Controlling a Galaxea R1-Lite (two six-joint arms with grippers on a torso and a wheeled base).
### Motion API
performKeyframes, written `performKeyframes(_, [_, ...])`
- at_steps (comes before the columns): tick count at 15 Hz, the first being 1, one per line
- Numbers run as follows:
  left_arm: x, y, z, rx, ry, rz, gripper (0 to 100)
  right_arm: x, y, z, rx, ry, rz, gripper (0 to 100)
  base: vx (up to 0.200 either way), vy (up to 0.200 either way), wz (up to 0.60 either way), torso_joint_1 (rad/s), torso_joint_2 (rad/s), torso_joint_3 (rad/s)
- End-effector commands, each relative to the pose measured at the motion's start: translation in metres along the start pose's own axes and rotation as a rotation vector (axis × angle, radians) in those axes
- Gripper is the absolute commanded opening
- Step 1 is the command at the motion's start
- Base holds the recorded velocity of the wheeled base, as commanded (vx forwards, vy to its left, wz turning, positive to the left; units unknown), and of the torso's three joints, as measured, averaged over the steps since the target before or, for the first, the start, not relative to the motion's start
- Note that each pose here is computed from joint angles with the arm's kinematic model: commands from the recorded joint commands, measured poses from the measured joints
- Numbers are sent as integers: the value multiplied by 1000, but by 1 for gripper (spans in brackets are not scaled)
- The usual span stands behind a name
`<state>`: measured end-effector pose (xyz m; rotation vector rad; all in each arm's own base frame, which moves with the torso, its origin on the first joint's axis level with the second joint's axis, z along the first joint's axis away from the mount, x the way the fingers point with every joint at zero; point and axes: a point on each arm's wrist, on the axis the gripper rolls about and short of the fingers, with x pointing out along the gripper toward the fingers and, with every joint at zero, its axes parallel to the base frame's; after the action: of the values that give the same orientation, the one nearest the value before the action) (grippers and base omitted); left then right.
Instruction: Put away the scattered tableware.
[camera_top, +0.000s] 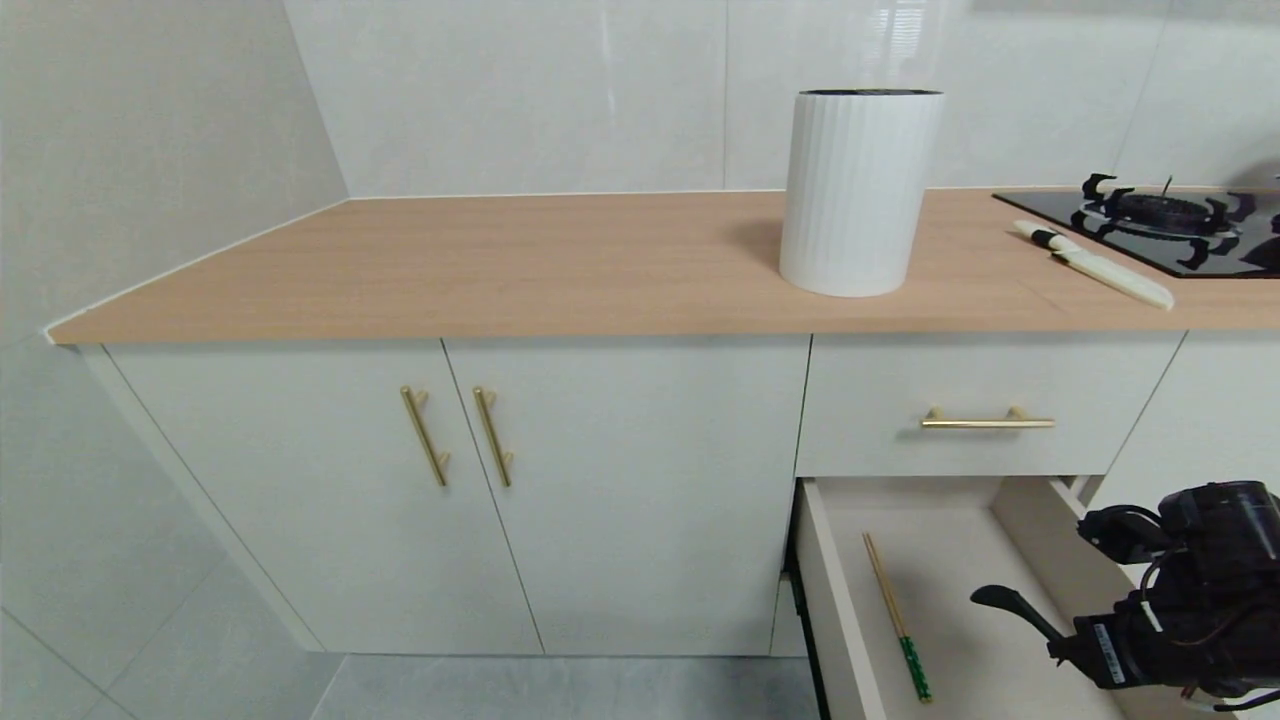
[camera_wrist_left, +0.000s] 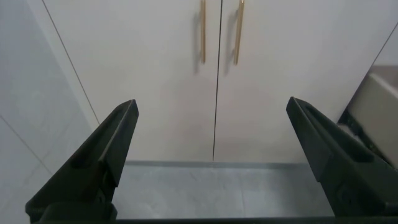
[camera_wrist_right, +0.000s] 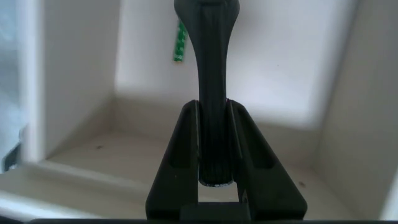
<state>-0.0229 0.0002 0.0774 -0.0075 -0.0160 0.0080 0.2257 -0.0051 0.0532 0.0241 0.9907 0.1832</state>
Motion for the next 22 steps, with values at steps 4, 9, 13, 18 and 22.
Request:
performKeyframes(4, [0, 0, 0, 0, -1, 0, 100, 7, -1, -1, 3, 15, 2, 0, 0, 0, 0, -60, 443, 377])
performKeyframes(9, [0, 0, 0, 0, -1, 0, 100, 7, -2, 4, -9, -39, -3, 0, 0, 0, 0, -13, 119, 110])
performKeyframes(13, [0, 0, 0, 0, -1, 0, 100, 21, -6, 29, -43, -207, -38, 0, 0, 0, 0, 0, 0, 0])
performKeyframes(18, [0, 0, 0, 0, -1, 0, 100, 83, -13, 32, -18, -103, -119, 0, 0, 0, 0, 0, 0, 0])
performKeyframes(22, [0, 0, 0, 0, -1, 0, 100, 124, -2, 27, 35, -116, -154, 0, 0, 0, 0, 0, 0, 0])
